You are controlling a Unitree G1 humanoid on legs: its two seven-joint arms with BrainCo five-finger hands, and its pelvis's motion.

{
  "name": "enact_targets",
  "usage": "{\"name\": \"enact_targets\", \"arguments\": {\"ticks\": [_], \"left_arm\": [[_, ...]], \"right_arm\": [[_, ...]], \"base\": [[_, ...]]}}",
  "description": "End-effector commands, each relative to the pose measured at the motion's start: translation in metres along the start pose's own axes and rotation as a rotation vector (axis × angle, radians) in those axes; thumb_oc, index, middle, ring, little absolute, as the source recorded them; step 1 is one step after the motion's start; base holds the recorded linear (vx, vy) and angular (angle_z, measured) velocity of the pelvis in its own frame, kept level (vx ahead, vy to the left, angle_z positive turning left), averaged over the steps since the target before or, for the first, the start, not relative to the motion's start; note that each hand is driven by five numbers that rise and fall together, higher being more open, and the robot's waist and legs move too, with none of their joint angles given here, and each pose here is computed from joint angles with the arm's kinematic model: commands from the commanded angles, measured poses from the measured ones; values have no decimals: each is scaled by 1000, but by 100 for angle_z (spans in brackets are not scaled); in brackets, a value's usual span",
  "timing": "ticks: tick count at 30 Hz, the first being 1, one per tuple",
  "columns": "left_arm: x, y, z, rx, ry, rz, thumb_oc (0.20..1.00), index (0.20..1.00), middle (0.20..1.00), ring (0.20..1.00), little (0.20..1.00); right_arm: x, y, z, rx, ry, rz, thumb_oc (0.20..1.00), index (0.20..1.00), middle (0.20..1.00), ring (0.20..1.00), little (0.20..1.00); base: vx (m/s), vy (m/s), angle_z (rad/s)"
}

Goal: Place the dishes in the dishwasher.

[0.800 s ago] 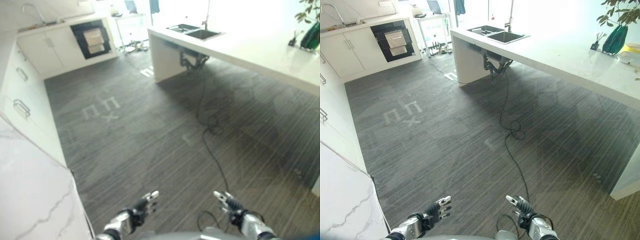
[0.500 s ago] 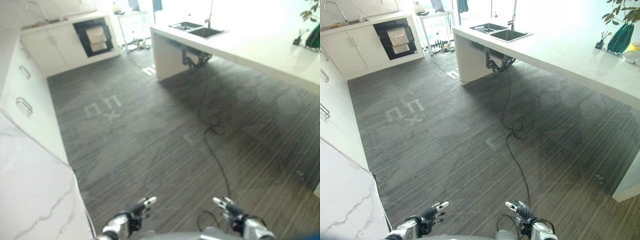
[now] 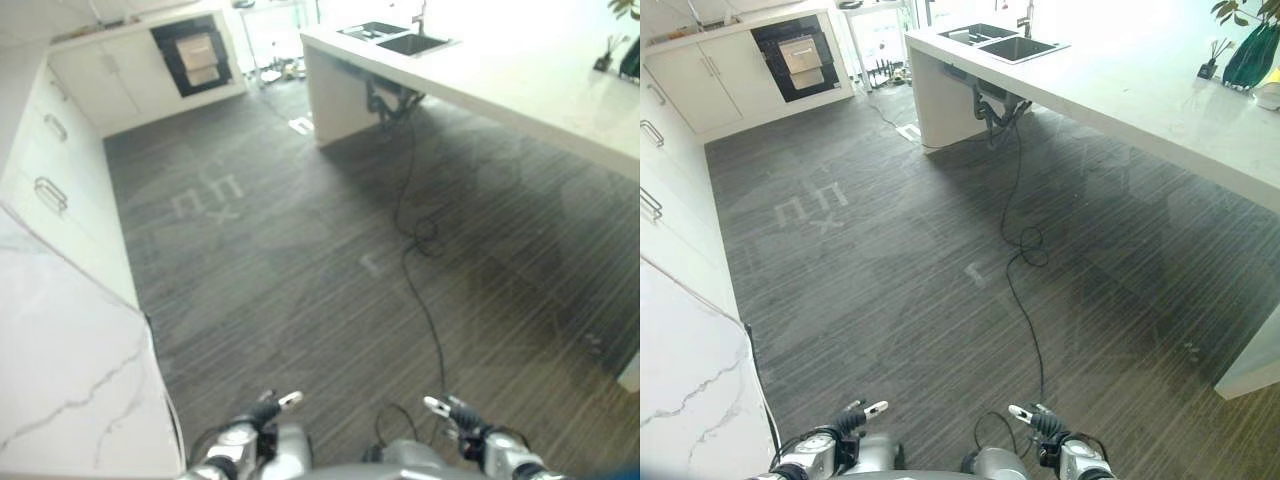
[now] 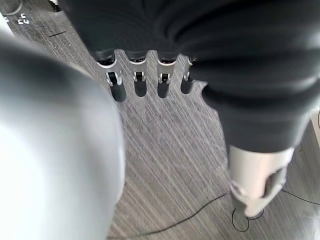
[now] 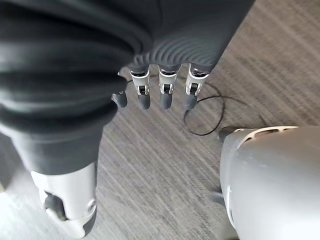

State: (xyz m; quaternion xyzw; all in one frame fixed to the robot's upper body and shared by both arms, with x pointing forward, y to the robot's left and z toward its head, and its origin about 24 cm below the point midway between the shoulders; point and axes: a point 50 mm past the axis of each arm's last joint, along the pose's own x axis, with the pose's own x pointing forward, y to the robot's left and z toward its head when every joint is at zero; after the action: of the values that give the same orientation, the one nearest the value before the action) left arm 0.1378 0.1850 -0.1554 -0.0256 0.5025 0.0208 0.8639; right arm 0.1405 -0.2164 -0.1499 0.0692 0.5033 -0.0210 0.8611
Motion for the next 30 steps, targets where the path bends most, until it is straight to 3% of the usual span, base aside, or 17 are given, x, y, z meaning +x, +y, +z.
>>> {"name": "enact_targets", "arguments": {"ticks": [1,7,15,19,22,30], "left_arm": [[-1,2,-7,-42,19,5,1000,1000,1000,1000,1000],[-6,11,-25,-88,60,13,1000,1000,1000,1000,1000],[-2,12,-6,23,46,-37,1000,1000,1000,1000,1000],[2,8,20,56,-9,-87,1000,1000,1000,1000,1000],[2,3,14,70,-3,-88,1000,1000,1000,1000,1000],[2,-3,13,26,-20,-100,1000,1000,1000,1000,1000]], "right_arm": [[-4,-10,-9,35,-3,-30,1000,1000,1000,1000,1000],[-5,-10,-14,74,9,-35,1000,1000,1000,1000,1000],[-3,-2,-13,121,-7,-47,1000,1000,1000,1000,1000],[-7,-10,-17,120,-39,-42,1000,1000,1000,1000,1000],[-8,-12,-21,140,-35,-52,1000,1000,1000,1000,1000],[-8,-20,-7,36,-26,-67,1000,1000,1000,1000,1000]], "base": [[442,255,9],[479,286,-16],[379,284,7],[571,-110,80],[566,-213,162],[418,-208,-34]]}}
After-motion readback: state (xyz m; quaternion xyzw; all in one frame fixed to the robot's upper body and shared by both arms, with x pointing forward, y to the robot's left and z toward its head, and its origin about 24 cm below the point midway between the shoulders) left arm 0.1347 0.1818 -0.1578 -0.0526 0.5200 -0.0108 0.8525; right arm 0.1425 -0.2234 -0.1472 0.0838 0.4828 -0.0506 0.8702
